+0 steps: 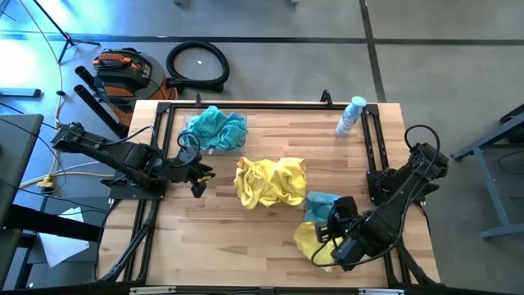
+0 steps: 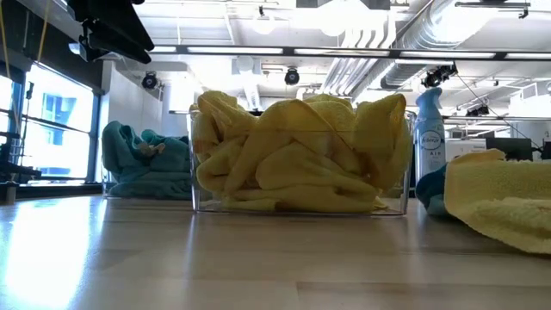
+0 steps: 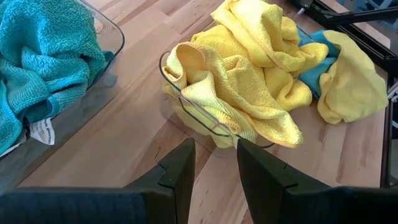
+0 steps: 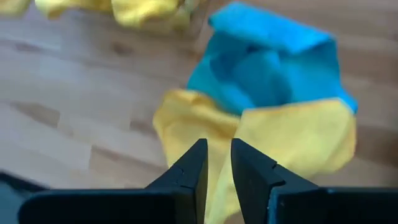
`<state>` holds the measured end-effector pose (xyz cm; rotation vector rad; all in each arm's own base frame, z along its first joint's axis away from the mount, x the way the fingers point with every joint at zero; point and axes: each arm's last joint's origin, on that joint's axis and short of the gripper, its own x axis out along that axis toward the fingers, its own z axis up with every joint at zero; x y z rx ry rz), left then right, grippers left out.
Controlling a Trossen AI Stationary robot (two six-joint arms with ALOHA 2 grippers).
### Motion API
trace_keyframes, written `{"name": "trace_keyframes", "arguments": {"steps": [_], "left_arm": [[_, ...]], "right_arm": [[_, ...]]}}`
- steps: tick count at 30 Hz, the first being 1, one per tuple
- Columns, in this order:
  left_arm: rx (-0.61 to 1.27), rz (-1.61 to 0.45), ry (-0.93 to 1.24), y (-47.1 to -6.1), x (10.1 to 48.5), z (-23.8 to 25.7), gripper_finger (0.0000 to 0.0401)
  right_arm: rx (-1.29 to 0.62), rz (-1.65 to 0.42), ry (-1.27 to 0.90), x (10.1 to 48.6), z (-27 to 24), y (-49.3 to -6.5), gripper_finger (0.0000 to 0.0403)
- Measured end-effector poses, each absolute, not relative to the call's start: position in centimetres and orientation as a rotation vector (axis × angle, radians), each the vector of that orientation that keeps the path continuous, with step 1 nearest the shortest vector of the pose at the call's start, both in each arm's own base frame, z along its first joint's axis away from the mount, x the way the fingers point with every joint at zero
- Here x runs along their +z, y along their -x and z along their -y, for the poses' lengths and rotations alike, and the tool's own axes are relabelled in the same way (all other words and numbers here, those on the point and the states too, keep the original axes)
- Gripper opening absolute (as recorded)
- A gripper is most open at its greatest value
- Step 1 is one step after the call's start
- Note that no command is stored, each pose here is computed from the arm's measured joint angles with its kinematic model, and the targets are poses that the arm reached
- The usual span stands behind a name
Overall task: Sort microfiber towel by color & place in baskets
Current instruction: Put the yellow towel into the bottom transparent bin
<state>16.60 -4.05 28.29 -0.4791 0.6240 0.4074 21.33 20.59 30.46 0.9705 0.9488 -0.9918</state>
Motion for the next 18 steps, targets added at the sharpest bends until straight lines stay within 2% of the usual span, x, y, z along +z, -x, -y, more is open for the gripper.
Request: {"name": "trace_keyframes", "arguments": {"steps": [6, 13, 18], "left_arm": [[0.408, -0.624, 0.48, -16.6, 28.3, 4.1, 0.011], [0.408, -0.626, 0.479, -16.6, 28.3, 4.1, 0.011], [0.408, -0.626, 0.479, -16.6, 28.3, 4.1, 0.011]], "right_arm": [[-1.014, -1.074, -1.039, 28.6, -22.2, -22.4, 0.0072], [-1.142, -1.219, -0.992, 24.1, -24.3, -23.9, 0.0104], [-1.142, -1.268, -0.969, 21.0, -25.9, -24.9, 0.0119]]}}
